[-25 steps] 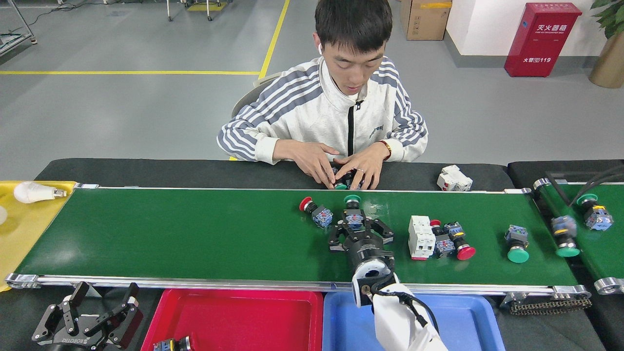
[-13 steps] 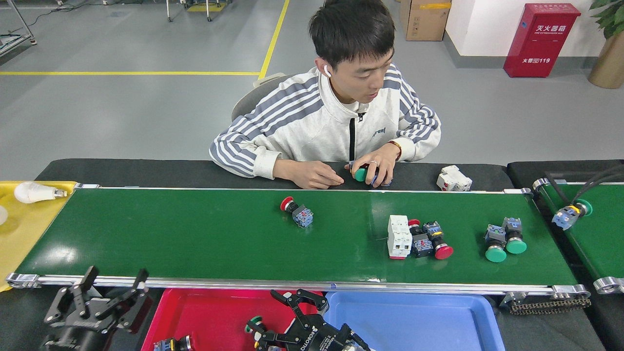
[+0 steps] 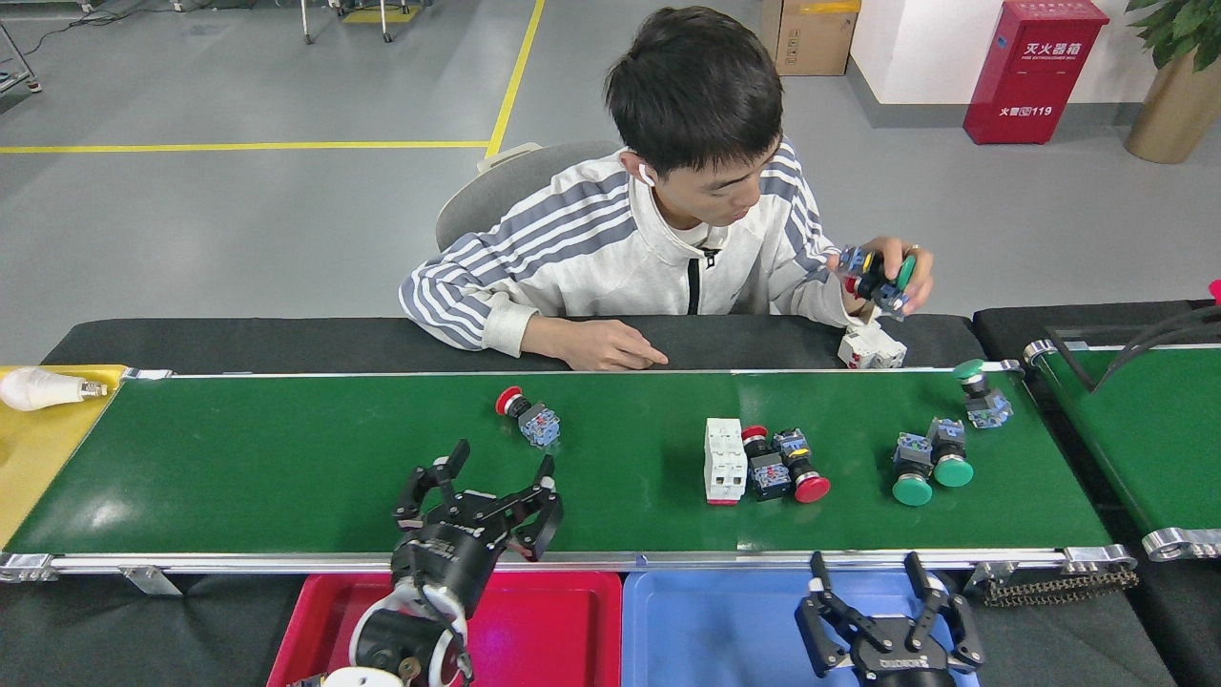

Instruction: Pick switch part from conveyor to tray

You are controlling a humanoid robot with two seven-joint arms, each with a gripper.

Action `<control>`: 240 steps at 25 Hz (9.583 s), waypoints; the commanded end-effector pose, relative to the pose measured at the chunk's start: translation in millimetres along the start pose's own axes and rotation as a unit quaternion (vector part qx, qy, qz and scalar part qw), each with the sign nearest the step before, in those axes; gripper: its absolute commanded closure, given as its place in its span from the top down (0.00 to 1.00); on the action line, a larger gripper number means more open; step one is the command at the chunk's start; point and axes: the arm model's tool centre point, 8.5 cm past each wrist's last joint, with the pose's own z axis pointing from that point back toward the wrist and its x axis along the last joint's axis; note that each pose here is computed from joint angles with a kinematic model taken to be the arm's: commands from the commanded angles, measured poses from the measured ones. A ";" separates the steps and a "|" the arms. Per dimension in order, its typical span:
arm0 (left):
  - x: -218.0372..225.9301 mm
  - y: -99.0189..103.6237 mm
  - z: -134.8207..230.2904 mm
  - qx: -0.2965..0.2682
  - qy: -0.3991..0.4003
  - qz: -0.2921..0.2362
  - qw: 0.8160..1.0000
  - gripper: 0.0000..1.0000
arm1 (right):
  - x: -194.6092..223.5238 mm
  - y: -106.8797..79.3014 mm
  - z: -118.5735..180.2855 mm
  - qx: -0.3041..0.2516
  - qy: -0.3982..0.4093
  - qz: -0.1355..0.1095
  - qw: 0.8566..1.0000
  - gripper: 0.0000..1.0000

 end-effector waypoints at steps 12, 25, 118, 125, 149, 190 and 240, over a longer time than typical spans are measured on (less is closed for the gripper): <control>-28.5 -21.3 -48.7 -0.072 0.044 0.000 0.996 1.00 | 81.4 14.1 -79.7 0.099 -0.108 0.042 0.988 0.98; -81.3 -18.3 -84.3 -0.075 0.127 0.001 0.989 0.77 | 170.3 33.1 -129.9 0.170 -0.166 0.070 0.969 0.95; -99.7 0.7 87.6 0.081 0.027 -0.019 0.996 0.03 | 0.1 20.3 -135.5 0.108 0.080 0.062 0.989 0.93; -106.0 -4.3 93.3 0.074 0.034 -0.020 0.996 0.03 | 16.1 18.3 -134.4 0.102 0.037 0.078 0.991 0.05; -78.5 10.7 90.3 0.095 -0.030 -0.026 0.995 0.03 | 92.7 -22.8 -27.9 0.023 -0.398 0.009 0.917 1.00; -264.5 -74.7 197.9 0.000 0.066 -0.017 0.998 1.00 | 48.8 9.1 -48.9 0.107 -0.131 0.044 0.985 1.00; -278.1 -83.3 31.3 -0.052 0.087 -0.023 0.995 0.20 | -33.6 5.9 39.1 0.074 -0.098 0.050 0.991 0.98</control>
